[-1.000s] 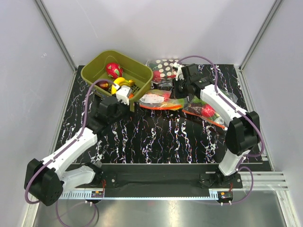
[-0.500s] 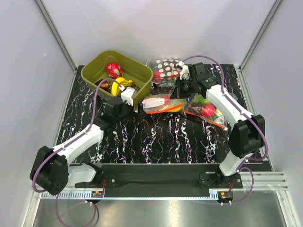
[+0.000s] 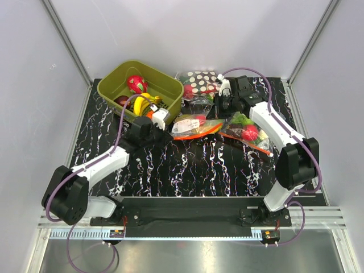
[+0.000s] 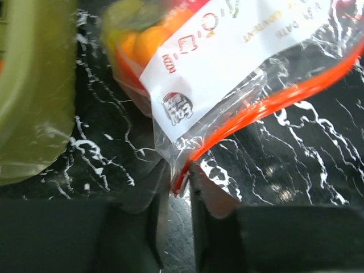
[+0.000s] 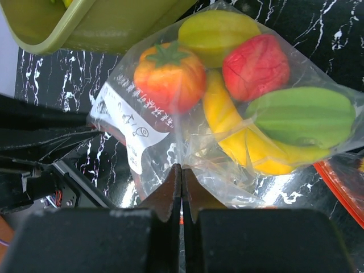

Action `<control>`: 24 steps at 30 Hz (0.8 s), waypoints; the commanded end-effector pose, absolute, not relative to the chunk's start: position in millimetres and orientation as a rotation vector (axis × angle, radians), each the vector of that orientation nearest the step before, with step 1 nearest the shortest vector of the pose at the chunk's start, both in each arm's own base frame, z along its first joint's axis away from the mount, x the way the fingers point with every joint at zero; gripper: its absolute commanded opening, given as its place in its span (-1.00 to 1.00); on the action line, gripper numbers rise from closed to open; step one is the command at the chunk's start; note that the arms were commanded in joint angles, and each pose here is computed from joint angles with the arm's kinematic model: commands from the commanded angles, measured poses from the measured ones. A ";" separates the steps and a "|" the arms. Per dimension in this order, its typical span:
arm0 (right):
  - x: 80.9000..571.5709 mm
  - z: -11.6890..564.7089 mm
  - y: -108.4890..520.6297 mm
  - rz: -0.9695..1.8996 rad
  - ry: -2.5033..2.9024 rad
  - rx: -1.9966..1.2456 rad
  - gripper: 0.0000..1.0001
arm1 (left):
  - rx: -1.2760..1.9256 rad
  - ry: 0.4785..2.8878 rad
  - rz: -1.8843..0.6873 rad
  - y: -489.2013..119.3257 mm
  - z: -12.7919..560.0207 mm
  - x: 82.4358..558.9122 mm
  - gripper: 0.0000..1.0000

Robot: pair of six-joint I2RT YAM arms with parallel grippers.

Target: Open the zip-top bag and remove the fake food

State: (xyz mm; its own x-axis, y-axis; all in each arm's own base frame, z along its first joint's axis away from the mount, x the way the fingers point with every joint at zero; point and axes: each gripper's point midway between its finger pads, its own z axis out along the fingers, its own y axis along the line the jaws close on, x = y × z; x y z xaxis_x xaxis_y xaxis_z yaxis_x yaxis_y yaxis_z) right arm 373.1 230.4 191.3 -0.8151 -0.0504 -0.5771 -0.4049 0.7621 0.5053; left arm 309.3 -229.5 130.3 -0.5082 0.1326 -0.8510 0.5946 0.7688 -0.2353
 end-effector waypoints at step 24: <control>298.5 297.7 263.8 0.519 1.665 -0.799 0.45 | 0.344 2.087 -1.357 -285.0 253.6 283.6 -1.00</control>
